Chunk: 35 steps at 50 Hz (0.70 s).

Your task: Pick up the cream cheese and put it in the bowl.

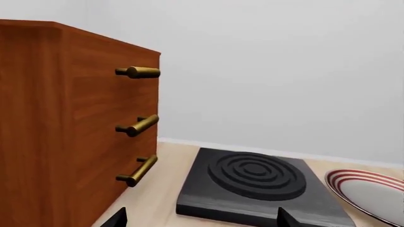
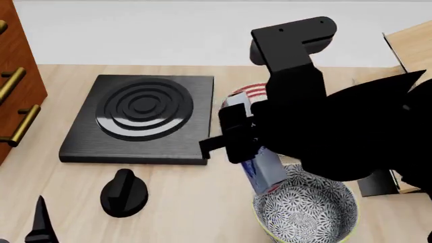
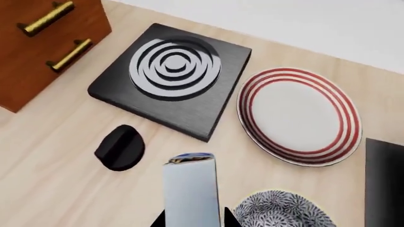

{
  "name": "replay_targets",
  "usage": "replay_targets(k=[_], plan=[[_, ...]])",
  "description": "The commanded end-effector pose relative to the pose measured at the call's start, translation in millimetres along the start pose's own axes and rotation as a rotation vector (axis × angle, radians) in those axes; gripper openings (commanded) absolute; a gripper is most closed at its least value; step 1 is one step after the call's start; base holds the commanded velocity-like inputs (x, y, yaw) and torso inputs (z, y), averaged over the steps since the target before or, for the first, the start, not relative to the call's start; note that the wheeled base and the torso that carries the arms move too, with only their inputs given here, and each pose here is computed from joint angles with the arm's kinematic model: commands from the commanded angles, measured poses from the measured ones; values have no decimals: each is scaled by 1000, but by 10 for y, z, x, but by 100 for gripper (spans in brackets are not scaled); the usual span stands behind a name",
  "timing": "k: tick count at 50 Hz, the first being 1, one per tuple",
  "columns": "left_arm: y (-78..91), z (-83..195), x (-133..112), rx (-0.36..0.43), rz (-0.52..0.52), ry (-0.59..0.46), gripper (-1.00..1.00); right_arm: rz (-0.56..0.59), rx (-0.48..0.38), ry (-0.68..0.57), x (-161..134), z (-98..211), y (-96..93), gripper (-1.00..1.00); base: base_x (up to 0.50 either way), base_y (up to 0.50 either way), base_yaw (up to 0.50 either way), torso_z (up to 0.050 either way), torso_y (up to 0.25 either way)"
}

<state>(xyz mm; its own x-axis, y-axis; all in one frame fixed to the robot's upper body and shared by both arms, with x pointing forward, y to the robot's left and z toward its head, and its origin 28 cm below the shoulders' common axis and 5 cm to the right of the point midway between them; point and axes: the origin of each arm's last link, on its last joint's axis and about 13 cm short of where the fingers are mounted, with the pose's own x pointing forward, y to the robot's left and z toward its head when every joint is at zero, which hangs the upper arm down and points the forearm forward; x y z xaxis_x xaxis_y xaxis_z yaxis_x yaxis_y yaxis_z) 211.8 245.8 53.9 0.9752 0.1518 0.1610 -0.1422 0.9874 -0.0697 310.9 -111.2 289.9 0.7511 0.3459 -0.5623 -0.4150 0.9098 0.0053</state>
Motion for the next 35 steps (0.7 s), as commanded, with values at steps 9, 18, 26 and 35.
replay_targets(k=[9,18,26,35], plan=[[-29,6,-35,1,-10,-1,100,-173,109,-59,-101,-153,-267,-100,0,0,0,0,1],[-29,2,-43,3,-8,-1,100,-238,141,-27,113,-276,-384,-100,0,0,0,0,0],[-37,17,-46,3,-8,-3,100,-282,147,11,309,-390,-460,-100,0,0,0,0,0],[-39,36,-55,7,-7,-8,100,-288,167,18,414,-435,-517,-100,0,0,0,0,1]])
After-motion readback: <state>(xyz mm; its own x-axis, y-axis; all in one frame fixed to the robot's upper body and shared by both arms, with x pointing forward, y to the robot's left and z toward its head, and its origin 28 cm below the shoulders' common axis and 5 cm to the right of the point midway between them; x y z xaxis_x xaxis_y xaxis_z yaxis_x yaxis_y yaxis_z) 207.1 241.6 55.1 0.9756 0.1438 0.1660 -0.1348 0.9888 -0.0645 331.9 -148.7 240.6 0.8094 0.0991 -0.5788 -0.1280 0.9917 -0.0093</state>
